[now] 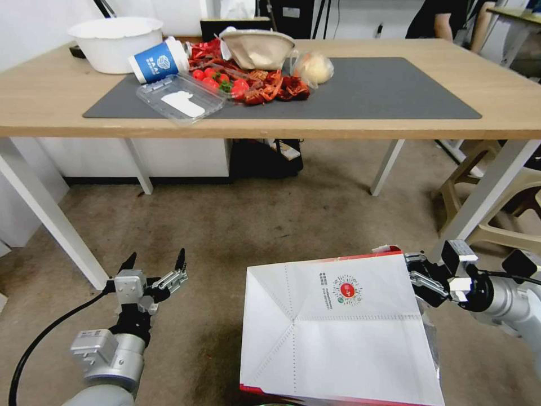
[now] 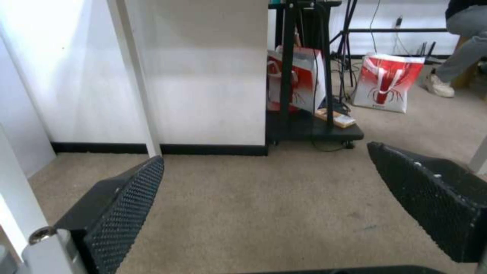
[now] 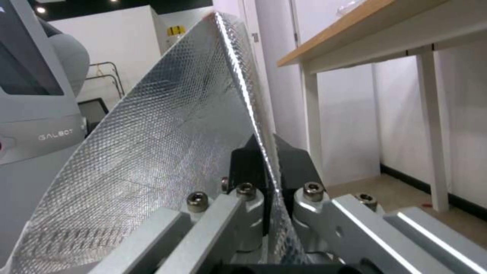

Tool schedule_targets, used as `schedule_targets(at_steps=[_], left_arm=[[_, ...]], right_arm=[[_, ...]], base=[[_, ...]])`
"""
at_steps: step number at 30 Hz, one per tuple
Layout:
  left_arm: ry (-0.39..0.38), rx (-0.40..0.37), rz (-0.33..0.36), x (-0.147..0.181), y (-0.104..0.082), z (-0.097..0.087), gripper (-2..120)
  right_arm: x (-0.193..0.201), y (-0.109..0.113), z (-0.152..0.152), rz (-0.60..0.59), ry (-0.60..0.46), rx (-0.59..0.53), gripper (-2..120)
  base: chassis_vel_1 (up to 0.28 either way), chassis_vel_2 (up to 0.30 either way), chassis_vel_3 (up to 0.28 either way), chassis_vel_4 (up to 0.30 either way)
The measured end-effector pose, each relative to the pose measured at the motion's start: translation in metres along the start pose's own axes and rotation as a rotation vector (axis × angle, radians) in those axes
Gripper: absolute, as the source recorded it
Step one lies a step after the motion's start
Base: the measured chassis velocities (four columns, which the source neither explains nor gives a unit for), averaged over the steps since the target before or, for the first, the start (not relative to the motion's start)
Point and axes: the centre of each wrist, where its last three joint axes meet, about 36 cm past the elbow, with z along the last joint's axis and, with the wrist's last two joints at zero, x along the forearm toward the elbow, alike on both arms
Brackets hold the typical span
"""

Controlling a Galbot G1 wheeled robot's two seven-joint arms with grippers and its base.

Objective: Pick up the food delivery bag from the floor and place it on the table.

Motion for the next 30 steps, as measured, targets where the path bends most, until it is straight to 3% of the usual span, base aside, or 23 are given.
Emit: schedule_targets(at_steps=[30], left_arm=[[0.002,-0.008,-0.003,-0.0027,0.0017,0.0022,100]], right_arm=[[-0.0024,-0.0026,0.0048,-0.003,0.003,0.007,0]], base=[[0.000,0.000,0.000,0.000]])
